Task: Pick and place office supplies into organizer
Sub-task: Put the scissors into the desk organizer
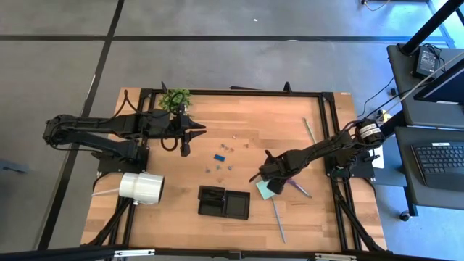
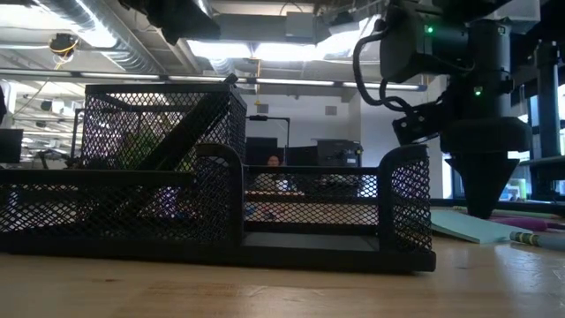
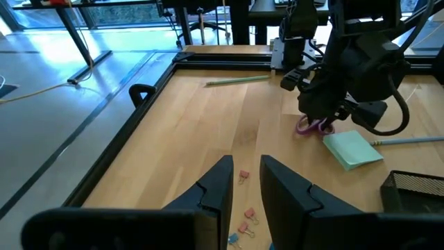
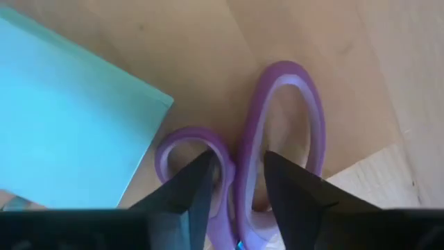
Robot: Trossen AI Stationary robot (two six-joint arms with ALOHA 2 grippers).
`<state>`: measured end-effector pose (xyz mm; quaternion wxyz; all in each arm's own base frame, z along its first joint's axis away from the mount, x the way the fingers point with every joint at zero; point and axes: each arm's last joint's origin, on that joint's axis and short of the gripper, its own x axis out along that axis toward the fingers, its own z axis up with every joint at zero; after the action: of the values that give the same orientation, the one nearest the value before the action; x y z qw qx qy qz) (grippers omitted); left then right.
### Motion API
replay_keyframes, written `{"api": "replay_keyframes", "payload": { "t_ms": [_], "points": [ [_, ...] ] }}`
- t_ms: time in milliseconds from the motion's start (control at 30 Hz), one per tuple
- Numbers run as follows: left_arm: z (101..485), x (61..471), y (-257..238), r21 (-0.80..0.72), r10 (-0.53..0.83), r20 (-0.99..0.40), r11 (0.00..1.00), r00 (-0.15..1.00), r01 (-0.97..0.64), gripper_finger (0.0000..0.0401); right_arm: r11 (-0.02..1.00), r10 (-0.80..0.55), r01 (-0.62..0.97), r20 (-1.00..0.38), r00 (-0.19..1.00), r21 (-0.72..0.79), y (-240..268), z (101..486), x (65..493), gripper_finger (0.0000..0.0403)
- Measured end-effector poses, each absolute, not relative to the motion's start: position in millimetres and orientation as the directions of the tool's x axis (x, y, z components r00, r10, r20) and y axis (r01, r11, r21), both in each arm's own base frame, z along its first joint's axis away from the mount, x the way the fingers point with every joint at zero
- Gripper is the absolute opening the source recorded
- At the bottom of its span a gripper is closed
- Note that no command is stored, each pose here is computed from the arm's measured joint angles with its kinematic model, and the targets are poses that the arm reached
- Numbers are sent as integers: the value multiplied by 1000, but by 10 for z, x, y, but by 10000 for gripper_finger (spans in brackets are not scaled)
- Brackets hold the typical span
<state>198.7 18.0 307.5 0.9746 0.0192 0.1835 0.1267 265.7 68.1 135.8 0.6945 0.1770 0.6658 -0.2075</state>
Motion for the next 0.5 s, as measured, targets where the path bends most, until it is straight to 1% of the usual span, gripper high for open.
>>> {"api": "replay_keyframes", "payload": {
  "t_ms": [100,167,500],
  "points": [
    [3075,1987,180,84,254,-353,967,901,-240,68,842,-51,538,-998,27,-28,680,1358,2658,144],
    [3074,1987,181,83,254,-353,967,900,-240,68,838,-48,545,-998,28,-26,677,1359,2660,138],
    [3075,1987,180,84,254,-353,967,900,-240,68,848,-40,529,-999,35,-15,676,1366,2670,69]
  ]
}}
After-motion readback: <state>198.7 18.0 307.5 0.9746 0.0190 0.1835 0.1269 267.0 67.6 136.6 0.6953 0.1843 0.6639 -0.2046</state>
